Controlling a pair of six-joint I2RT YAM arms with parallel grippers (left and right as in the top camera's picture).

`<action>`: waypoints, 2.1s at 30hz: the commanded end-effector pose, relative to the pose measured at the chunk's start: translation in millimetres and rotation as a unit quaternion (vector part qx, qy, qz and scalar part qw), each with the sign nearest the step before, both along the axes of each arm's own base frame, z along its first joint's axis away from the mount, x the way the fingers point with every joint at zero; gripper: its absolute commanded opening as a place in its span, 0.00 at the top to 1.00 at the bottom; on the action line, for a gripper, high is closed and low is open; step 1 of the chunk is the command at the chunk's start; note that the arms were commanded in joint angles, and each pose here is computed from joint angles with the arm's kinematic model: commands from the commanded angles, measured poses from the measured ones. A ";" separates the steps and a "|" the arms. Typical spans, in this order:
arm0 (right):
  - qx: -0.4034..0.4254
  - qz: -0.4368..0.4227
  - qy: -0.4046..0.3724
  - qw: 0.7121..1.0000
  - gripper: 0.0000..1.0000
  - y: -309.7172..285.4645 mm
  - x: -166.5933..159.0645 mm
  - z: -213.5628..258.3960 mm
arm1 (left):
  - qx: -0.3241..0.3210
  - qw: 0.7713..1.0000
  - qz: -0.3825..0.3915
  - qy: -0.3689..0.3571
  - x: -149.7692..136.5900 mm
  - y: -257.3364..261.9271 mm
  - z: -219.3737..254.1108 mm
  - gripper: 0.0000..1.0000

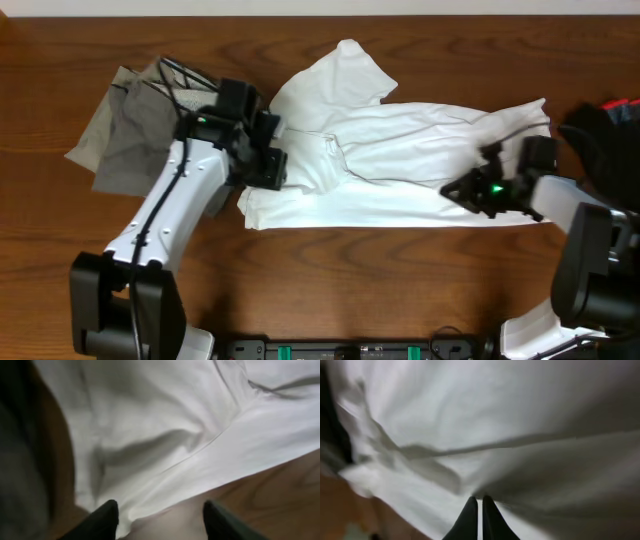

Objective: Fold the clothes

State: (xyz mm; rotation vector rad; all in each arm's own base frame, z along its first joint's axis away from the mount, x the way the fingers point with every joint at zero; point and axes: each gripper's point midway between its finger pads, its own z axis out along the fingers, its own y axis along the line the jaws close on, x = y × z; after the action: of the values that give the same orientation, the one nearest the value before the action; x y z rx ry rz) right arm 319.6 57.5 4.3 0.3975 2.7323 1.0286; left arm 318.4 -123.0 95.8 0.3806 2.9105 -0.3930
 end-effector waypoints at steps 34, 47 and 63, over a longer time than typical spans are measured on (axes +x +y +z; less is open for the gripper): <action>-0.042 0.256 -0.107 0.960 0.94 97.8 -9.7 21.8 | 0.145 0.989 -0.004 0.030 -21.3 48.5 -82.5 0.73; -0.213 0.179 -0.147 0.949 0.94 73.3 36.4 1.8 | 0.158 0.987 -0.010 0.040 -34.0 55.3 -106.5 0.94; -0.247 0.074 -0.183 0.949 0.94 33.1 75.6 40.2 | 0.159 0.987 -0.007 0.034 -29.3 55.1 -102.6 0.83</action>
State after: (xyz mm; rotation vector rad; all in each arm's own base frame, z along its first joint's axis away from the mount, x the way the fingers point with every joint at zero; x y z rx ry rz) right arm 383.2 105.3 13.7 -0.1636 2.6267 0.3378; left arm 292.0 -72.8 -2.3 0.4399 3.0236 0.0246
